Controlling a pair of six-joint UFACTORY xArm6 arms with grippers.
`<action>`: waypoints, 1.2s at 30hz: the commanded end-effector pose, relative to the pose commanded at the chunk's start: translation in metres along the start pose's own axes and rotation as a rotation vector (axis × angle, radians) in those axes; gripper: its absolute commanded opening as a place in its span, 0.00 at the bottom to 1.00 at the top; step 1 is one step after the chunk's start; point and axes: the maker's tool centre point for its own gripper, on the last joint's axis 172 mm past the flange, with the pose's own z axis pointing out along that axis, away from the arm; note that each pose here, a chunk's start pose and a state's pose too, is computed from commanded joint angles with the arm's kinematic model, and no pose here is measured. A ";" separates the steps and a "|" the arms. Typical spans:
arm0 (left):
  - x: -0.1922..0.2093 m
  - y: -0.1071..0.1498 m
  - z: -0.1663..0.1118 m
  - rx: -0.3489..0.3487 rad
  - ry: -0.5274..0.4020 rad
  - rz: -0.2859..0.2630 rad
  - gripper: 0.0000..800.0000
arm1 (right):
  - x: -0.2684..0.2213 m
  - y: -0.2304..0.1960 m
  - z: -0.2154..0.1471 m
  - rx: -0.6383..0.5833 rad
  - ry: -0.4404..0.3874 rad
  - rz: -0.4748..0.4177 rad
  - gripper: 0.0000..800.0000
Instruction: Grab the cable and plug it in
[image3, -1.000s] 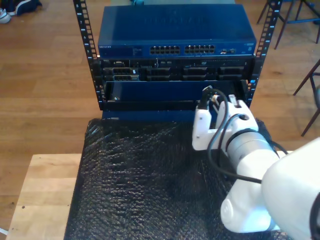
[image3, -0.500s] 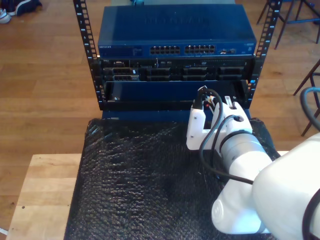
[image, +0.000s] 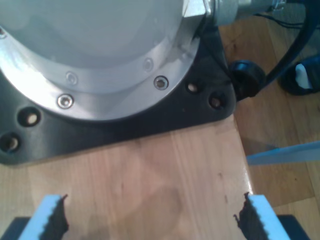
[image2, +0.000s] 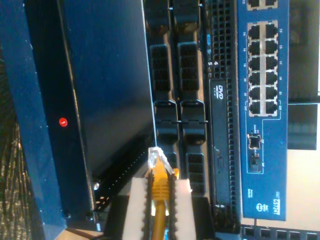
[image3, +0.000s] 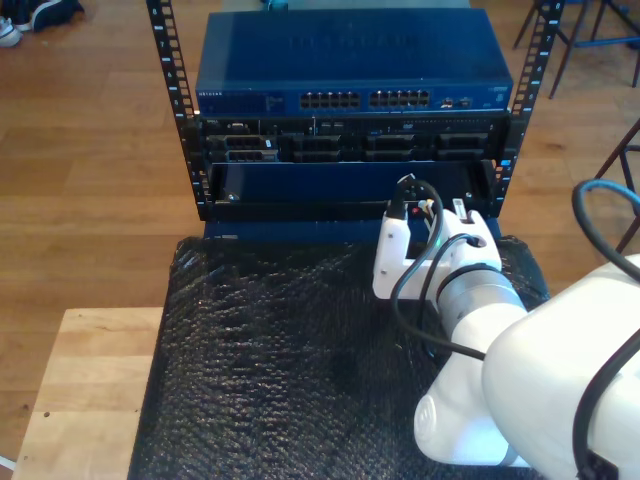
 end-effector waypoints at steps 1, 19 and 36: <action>0.000 0.000 0.000 0.000 0.000 0.000 1.00 | 0.002 0.005 0.002 -0.009 0.002 -0.015 0.00; 0.000 0.000 0.000 0.000 0.002 0.000 1.00 | 0.018 0.015 0.002 -0.028 0.029 -0.100 0.00; 0.000 0.000 0.000 0.000 0.000 0.000 1.00 | 0.021 0.024 -0.016 0.017 0.072 -0.085 0.00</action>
